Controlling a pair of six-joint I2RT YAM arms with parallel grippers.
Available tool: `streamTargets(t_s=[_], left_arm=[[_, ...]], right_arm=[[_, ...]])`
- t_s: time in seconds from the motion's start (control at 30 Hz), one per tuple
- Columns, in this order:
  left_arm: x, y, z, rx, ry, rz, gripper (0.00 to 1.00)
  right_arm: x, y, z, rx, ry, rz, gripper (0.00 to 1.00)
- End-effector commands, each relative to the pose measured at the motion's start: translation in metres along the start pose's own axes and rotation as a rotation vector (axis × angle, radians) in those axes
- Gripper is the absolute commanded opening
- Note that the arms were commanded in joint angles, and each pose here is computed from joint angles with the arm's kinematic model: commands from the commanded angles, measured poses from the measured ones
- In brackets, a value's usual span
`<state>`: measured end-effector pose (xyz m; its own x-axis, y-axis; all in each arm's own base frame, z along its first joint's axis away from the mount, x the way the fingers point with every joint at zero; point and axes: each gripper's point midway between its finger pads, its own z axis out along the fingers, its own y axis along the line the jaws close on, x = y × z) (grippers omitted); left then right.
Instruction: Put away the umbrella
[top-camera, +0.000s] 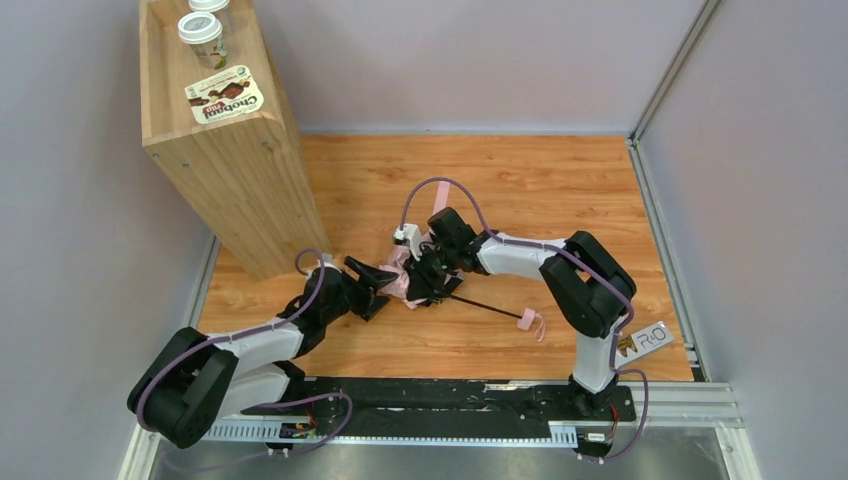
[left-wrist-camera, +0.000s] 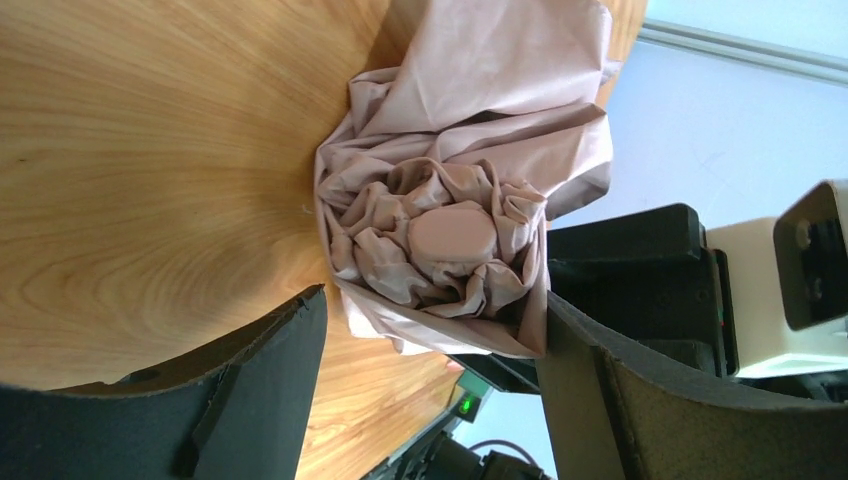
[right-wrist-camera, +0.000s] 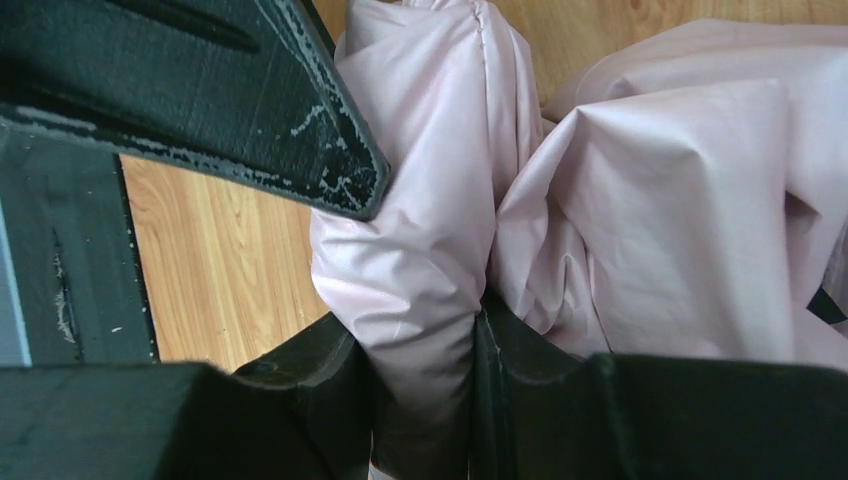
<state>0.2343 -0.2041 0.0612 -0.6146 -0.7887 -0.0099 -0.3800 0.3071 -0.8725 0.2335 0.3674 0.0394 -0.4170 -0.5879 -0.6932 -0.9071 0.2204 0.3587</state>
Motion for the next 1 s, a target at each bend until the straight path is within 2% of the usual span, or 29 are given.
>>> streamTargets(t_s=[0.0, 0.1, 0.27, 0.4, 0.47, 0.5, 0.6, 0.63, 0.73, 0.77, 0.83, 0.87, 0.9, 0.97], left_arm=[[0.006, -0.021, 0.005, 0.056, -0.008, 0.041, 0.8], [0.004, -0.009, 0.014, -0.05, -0.014, 0.04, 0.81], [-0.003, 0.0, 0.03, -0.08, -0.05, 0.049, 0.81], [-0.002, 0.024, 0.038, -0.198, -0.037, 0.041, 0.81], [-0.003, 0.041, 0.037, -0.257, -0.042, 0.038, 0.72], [-0.005, 0.044, 0.036, -0.269, -0.048, 0.045, 0.62], [-0.005, 0.05, 0.035, -0.313, -0.041, 0.087, 0.45], [-0.004, 0.053, 0.034, -0.328, -0.037, 0.089, 0.35], [-0.002, 0.055, 0.033, -0.343, -0.017, 0.088, 0.19], [0.0, 0.061, 0.03, -0.374, -0.006, 0.092, 0.06], [0.004, 0.066, 0.028, -0.411, 0.02, 0.09, 0.0], [0.005, 0.068, 0.028, -0.426, 0.032, 0.089, 0.0], [0.008, 0.065, 0.028, -0.429, 0.046, 0.079, 0.0], [0.011, 0.068, 0.027, -0.459, 0.063, 0.06, 0.0]], right_arm=[[0.065, 0.019, 0.007, -0.093, 0.2, 0.212, 0.0], [0.062, 0.02, 0.006, -0.108, 0.197, 0.21, 0.0], [0.062, 0.02, 0.005, -0.117, 0.213, 0.206, 0.0], [0.058, 0.021, 0.001, -0.115, 0.209, 0.188, 0.0], [0.054, 0.022, -0.002, -0.103, 0.204, 0.173, 0.0], [0.052, 0.022, -0.004, -0.103, 0.201, 0.163, 0.0], [0.048, 0.023, -0.007, -0.101, 0.193, 0.155, 0.0], [0.045, 0.024, -0.008, -0.097, 0.191, 0.149, 0.0], [0.043, 0.024, -0.009, -0.08, 0.202, 0.135, 0.0], [0.042, 0.023, -0.009, -0.071, 0.205, 0.131, 0.0], [0.041, 0.022, -0.009, -0.044, 0.215, 0.124, 0.02], [0.039, 0.02, -0.009, -0.016, 0.217, 0.12, 0.08], [0.038, 0.017, -0.01, 0.011, 0.221, 0.119, 0.21], [0.036, 0.012, -0.011, 0.088, 0.228, 0.113, 0.38]])
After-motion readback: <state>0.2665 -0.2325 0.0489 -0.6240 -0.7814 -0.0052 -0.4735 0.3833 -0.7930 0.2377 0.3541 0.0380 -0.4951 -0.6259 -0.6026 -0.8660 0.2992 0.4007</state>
